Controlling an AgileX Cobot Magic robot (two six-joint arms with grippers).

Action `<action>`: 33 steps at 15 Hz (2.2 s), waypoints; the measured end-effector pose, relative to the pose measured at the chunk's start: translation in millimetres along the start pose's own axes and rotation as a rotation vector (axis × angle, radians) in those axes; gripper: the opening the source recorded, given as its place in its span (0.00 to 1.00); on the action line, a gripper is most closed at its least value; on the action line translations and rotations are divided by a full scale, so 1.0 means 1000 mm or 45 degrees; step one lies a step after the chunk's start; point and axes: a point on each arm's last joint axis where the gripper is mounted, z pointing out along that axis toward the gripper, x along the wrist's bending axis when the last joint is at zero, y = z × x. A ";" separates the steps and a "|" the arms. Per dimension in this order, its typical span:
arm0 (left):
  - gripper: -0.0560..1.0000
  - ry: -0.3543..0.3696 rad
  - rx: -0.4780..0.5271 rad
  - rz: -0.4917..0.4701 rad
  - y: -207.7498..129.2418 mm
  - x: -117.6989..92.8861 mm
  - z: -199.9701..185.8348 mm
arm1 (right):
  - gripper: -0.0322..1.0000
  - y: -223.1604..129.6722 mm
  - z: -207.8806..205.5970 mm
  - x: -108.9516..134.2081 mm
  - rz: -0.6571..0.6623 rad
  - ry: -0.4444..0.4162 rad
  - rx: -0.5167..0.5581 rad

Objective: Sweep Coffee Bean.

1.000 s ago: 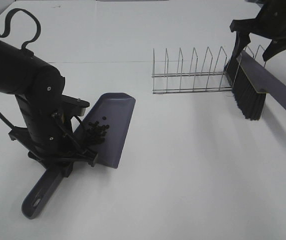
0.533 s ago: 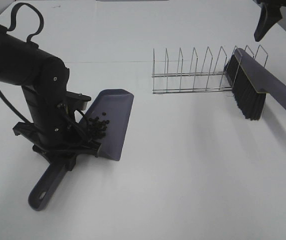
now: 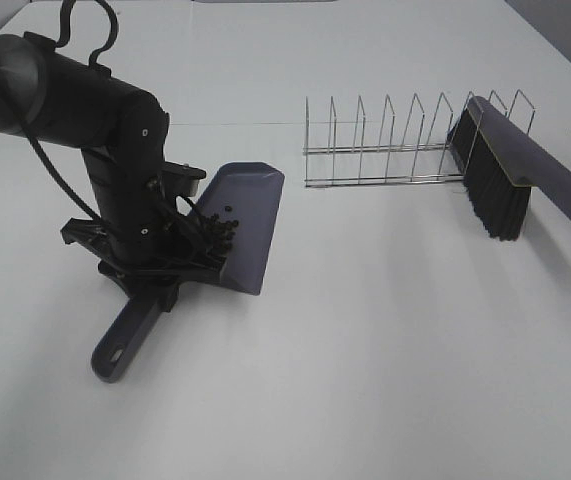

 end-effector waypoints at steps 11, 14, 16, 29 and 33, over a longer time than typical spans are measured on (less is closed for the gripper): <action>0.61 -0.084 -0.019 0.016 0.001 -0.004 -0.009 | 0.71 -0.066 -0.062 0.006 -0.011 -0.007 -0.266; 0.61 -0.078 -0.025 -0.044 0.000 0.020 -0.038 | 0.71 -0.074 -0.071 0.007 0.007 -0.002 -0.316; 0.61 -0.090 -0.070 -0.091 0.001 0.042 -0.058 | 0.71 -0.078 -0.076 0.008 0.005 -0.001 -0.341; 0.61 0.017 -0.628 -0.410 -0.182 0.184 -0.232 | 0.71 -0.194 -0.067 0.004 -0.023 -0.002 -0.525; 0.61 0.063 -0.754 -0.358 -0.257 0.153 -0.222 | 0.71 -0.247 -0.064 0.003 -0.136 -0.027 -0.748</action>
